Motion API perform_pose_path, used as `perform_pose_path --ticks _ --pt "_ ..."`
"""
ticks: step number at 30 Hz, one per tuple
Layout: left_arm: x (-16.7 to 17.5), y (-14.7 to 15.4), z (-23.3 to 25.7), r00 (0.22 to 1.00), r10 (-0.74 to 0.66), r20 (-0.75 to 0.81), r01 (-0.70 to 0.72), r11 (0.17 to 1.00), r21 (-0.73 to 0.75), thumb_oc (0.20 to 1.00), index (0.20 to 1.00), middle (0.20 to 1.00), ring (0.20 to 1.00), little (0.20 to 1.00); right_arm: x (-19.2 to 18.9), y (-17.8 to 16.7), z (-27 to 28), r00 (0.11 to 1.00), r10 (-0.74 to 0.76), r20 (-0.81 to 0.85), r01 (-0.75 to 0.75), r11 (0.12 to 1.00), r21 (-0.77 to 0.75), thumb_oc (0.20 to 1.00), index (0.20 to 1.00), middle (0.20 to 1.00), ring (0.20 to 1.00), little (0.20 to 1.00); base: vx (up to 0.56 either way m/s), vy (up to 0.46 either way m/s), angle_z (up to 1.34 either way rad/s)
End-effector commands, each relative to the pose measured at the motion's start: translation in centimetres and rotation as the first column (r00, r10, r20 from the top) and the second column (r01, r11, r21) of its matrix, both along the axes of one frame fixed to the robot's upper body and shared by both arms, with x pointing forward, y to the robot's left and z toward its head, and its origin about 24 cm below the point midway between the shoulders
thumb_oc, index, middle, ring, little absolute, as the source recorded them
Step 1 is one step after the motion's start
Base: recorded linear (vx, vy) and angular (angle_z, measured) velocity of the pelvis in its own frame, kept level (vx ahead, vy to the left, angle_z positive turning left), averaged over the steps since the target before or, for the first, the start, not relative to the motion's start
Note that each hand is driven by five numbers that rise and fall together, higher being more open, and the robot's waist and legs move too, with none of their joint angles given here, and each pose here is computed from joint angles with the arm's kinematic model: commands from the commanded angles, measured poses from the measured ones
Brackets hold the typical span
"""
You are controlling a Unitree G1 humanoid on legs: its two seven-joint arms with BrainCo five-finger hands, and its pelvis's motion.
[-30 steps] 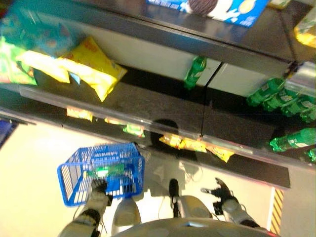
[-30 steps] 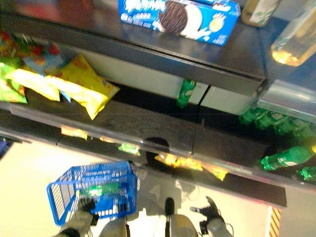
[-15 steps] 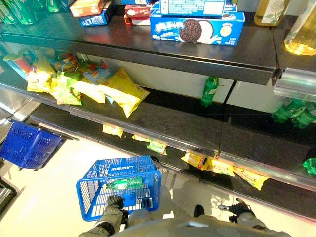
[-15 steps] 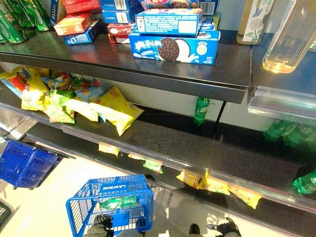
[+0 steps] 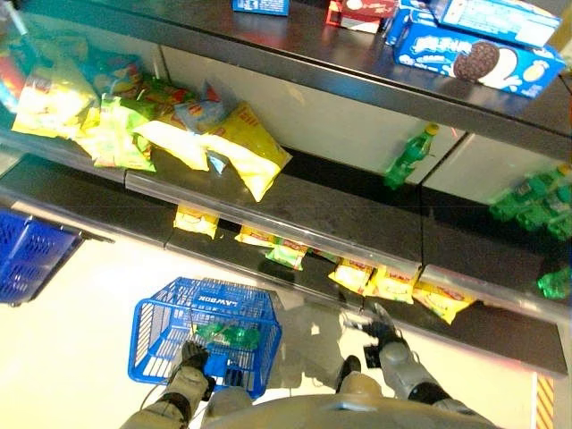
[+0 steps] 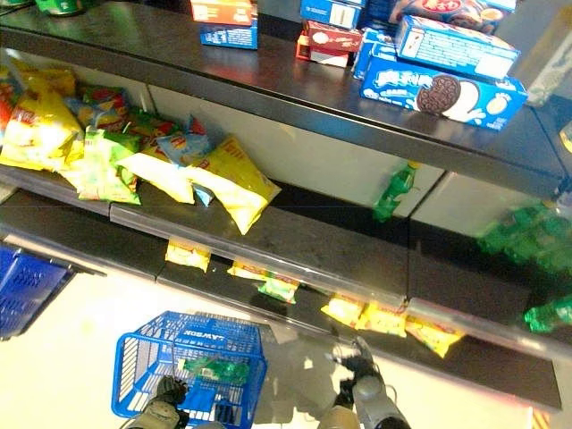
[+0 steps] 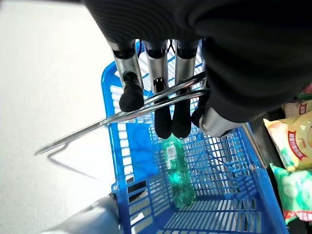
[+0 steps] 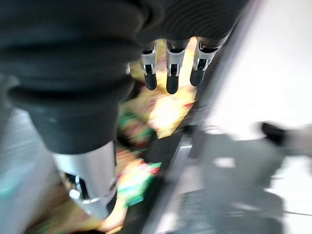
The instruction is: Pick up the snacks into the basket
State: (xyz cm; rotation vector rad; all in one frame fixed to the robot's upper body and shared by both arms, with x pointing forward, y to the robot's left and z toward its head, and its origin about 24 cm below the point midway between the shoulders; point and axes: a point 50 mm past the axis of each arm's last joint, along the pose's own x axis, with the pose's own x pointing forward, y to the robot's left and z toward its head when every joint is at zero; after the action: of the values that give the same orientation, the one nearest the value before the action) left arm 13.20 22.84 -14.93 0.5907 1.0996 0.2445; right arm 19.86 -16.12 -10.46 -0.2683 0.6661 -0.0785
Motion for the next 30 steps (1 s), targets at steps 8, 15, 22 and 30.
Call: perform_pose_path --ticks 8,15,22,30 --pt "-0.9 1.5 0.4 1.000 0.012 0.026 -0.014 0.996 0.086 0.200 0.200 0.200 0.200 0.200 3.1 -3.6 12.9 0.792 0.206 0.575 -0.143 0.978 -0.153 1.000 1.000 1.000 1.000 1.000 0.09 0.075 -0.03" --pt "1.6 -0.6 1.4 0.981 -0.133 0.144 0.123 0.990 0.075 0.200 0.200 0.200 0.200 0.200 2.7 -4.4 19.7 0.584 0.236 0.776 -0.149 0.972 -0.183 1.000 1.000 1.000 1.000 1.000 0.03 0.053 0.00" --pt "-0.2 -0.9 0.3 0.996 -0.063 0.063 0.059 0.996 0.064 0.200 0.200 0.200 0.200 0.200 3.6 -4.8 22.6 0.497 0.251 0.831 -0.137 0.968 -0.210 1.000 1.000 1.000 1.000 1.000 0.09 0.215 -0.07" --pt "3.0 -0.2 1.8 0.966 -0.231 0.118 0.211 0.964 0.160 0.200 0.200 0.200 0.200 0.200 9.4 -3.5 25.6 0.457 0.321 0.830 -0.057 0.941 -0.333 1.000 1.000 1.000 1.000 1.000 -0.03 0.242 -0.08"
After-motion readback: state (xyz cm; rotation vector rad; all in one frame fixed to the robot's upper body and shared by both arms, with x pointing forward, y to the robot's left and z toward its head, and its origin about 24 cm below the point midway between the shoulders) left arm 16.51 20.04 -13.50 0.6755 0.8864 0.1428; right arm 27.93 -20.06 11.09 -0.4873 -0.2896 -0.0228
